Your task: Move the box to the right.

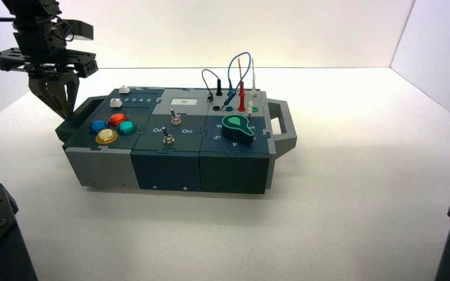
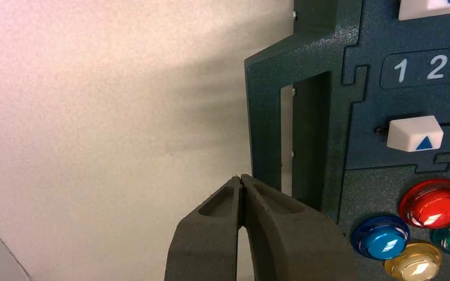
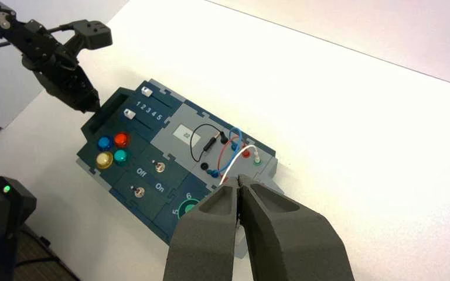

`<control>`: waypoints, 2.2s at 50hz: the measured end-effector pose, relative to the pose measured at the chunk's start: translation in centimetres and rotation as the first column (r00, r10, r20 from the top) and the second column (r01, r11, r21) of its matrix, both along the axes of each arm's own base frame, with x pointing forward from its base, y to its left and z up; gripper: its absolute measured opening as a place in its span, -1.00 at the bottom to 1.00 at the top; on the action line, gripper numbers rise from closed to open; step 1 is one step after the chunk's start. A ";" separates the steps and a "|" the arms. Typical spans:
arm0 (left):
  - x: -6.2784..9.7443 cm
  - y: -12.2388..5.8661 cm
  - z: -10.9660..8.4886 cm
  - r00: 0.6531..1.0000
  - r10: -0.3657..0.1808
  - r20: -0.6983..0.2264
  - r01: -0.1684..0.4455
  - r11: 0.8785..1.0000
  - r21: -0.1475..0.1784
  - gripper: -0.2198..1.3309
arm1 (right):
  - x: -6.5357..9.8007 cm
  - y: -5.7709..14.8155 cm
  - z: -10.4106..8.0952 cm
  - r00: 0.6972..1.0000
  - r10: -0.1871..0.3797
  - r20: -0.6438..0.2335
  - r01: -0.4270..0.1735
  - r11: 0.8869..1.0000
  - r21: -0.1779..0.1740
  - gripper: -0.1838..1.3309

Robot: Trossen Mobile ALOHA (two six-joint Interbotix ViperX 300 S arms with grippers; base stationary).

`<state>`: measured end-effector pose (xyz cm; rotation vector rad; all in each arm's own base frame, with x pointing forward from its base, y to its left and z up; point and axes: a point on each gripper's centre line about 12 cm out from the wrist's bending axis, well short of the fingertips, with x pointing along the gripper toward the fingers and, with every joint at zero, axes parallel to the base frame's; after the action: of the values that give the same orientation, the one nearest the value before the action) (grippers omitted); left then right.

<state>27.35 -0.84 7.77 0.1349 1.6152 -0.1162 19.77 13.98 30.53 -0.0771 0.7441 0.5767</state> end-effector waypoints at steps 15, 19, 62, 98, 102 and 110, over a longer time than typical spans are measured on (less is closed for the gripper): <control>0.7 -2.9 0.0 0.999 -0.041 0.005 0.041 0.998 -0.039 -0.93 | 0.3 -0.4 -0.4 1.000 -0.020 -0.012 0.020 1.000 -0.006 -0.94; 0.9 -4.3 0.0 0.998 -0.065 0.007 0.065 0.996 -0.055 -0.93 | 0.3 -0.4 -0.7 1.000 -0.020 -0.019 0.020 1.000 -0.011 -0.94; 0.2 -17.6 0.0 0.958 -0.286 0.004 0.285 0.952 -0.114 -0.93 | 0.6 -0.2 -1.9 0.999 -0.019 -0.048 0.017 0.999 -0.035 -0.94; 0.9 -23.3 0.5 0.927 -0.374 0.021 0.374 0.918 -0.129 -0.93 | 0.1 -0.5 -2.9 0.996 -0.001 -0.085 -0.006 0.997 -0.077 -0.94; 1.3 -23.0 0.8 0.936 -0.348 0.053 0.352 0.926 -0.137 -0.93 | 0.0 -0.6 -3.1 0.996 0.005 -0.089 -0.012 0.996 -0.085 -0.94; 1.5 -19.5 3.7 0.954 -0.252 0.160 0.278 0.947 -0.162 -0.93 | -0.4 -0.7 -3.2 0.996 0.029 -0.082 -0.037 0.994 -0.105 -0.94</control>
<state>28.82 -20.37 11.46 0.2138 1.4339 -0.4540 19.42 13.26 27.37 -0.1656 0.8531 0.5741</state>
